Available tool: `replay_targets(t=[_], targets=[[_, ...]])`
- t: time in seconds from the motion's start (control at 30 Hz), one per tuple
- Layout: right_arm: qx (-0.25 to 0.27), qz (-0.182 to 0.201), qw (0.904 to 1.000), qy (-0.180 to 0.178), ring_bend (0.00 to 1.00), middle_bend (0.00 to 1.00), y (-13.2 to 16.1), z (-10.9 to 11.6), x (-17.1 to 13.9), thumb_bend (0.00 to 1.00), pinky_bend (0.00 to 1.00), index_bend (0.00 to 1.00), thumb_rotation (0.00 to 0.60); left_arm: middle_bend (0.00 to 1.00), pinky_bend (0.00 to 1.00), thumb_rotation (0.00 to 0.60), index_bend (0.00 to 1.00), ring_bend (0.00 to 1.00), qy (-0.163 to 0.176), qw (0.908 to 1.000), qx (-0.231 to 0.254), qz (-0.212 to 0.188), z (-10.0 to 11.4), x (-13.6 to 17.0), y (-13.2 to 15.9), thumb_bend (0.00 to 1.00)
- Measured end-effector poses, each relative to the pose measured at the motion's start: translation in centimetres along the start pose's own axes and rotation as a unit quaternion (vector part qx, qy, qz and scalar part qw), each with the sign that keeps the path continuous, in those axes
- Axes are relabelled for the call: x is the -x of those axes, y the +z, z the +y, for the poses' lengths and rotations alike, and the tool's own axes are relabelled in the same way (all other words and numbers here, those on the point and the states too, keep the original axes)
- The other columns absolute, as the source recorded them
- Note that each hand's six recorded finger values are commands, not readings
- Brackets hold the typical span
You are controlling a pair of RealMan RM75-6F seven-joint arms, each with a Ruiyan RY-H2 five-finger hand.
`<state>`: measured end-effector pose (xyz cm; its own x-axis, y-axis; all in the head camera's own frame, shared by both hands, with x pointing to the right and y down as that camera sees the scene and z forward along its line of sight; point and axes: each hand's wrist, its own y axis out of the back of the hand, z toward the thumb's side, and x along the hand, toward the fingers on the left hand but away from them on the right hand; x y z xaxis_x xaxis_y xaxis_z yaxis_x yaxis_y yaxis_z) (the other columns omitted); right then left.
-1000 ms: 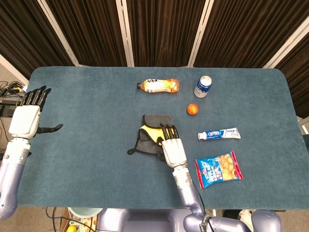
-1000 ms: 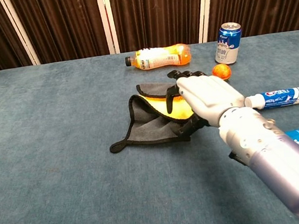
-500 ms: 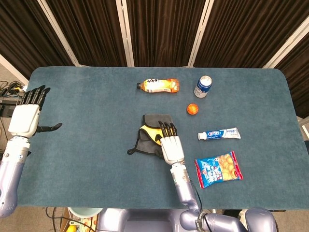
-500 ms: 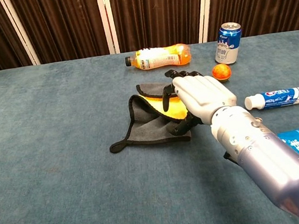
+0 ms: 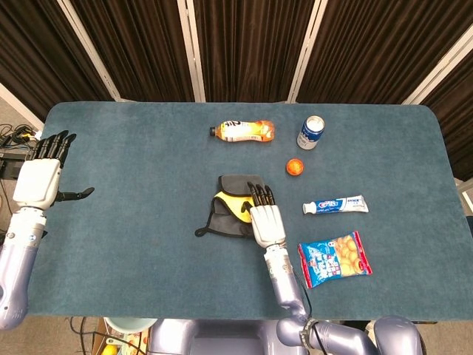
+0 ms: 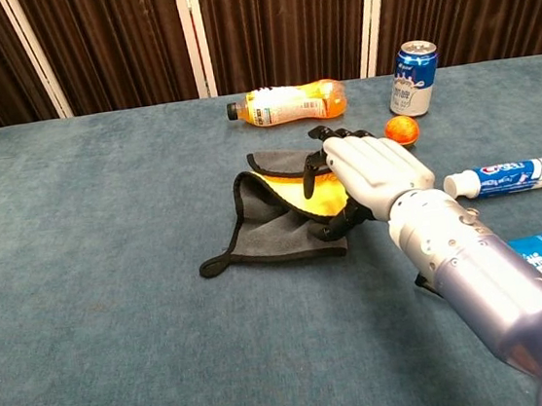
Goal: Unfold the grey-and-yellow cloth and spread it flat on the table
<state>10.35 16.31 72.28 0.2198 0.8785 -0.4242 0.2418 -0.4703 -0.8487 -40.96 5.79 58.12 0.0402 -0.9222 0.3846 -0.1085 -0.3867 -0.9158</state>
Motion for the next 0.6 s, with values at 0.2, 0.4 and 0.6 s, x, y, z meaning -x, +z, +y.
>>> replay_targets(t=[0.2,0.4,0.6], targets=[[0.006,-0.002,1.0000,-0.004,0.00,0.06,-0.37,0.06,0.26,0.44,0.00,0.52,0.600,0.00,0.06,0.600,0.00,0.00,0.000,1.0000,-0.001,0.001,0.01,-0.06,-0.05,0.05],[0.004,0.002,0.9999,-0.010,0.00,0.07,-0.42,0.42,0.37,0.49,0.00,0.56,0.600,0.00,0.06,0.600,0.00,0.00,0.000,1.0000,-0.003,0.001,-0.04,-0.02,-0.03,0.05],[0.003,0.004,0.9999,-0.016,0.00,0.10,-0.57,0.94,0.35,0.52,0.00,0.61,0.600,0.00,0.06,0.600,0.00,0.00,0.000,1.0000,-0.004,0.000,-0.09,0.01,0.06,0.05]])
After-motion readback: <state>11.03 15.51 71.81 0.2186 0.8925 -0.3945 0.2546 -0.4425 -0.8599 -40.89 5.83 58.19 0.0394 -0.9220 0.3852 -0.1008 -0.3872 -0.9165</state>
